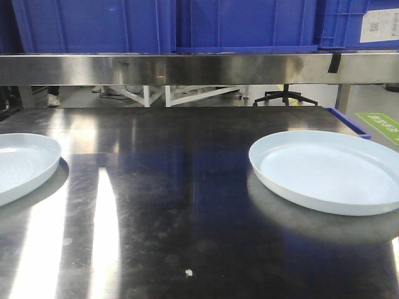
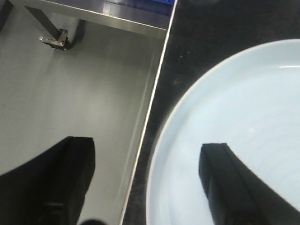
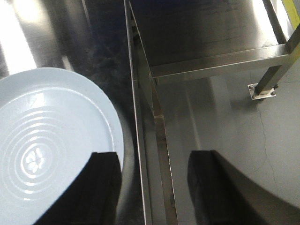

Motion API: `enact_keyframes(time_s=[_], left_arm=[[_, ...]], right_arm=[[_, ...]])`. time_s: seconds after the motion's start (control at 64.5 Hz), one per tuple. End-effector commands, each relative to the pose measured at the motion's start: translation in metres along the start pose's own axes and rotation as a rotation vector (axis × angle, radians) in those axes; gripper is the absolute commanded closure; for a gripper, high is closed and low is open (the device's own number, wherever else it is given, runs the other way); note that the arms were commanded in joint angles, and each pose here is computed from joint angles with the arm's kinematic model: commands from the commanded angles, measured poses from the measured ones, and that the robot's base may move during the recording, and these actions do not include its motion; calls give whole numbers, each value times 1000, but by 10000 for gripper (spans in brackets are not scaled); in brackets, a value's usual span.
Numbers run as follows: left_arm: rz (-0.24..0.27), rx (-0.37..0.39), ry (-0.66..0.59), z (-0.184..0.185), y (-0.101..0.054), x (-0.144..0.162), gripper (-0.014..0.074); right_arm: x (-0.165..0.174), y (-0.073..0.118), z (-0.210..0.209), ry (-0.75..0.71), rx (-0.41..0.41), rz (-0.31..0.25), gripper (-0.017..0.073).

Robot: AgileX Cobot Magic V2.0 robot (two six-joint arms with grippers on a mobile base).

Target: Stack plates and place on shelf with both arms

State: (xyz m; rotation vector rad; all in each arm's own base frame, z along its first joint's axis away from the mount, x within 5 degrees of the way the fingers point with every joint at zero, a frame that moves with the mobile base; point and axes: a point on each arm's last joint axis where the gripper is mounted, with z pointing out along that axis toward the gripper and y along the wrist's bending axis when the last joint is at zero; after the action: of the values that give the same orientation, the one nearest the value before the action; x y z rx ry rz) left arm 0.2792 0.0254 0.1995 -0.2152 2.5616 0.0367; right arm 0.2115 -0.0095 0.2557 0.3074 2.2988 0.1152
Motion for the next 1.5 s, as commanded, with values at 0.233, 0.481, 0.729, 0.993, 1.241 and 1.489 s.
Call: enact_keyframes(time_s=[0.233,0.481,0.729,0.993,1.241,1.489], left_arm=[[-12,17,-127,-10,-2,-18,63],[-11,18,-137,-9,-2,-19,63],[-7,17,-141,-9,-2,-20,63],[-5,16,-141,-9,-2,-20,63],[6,13,-139,-8,-2,-20,63],[9,7,-82,5,-1,-15,63]], right_arm=[[-18,5,-9,-115,-23,-13,112],[-18,5,-9,-115,-23,-13,112],[-18,5,-9,-117,-23,-13,112],[-18,5,-9,-117,-23,-13,112],[-18,5,-9,-117,-23,-13,112],[-18,5,-9,-116,-23,-13,112]])
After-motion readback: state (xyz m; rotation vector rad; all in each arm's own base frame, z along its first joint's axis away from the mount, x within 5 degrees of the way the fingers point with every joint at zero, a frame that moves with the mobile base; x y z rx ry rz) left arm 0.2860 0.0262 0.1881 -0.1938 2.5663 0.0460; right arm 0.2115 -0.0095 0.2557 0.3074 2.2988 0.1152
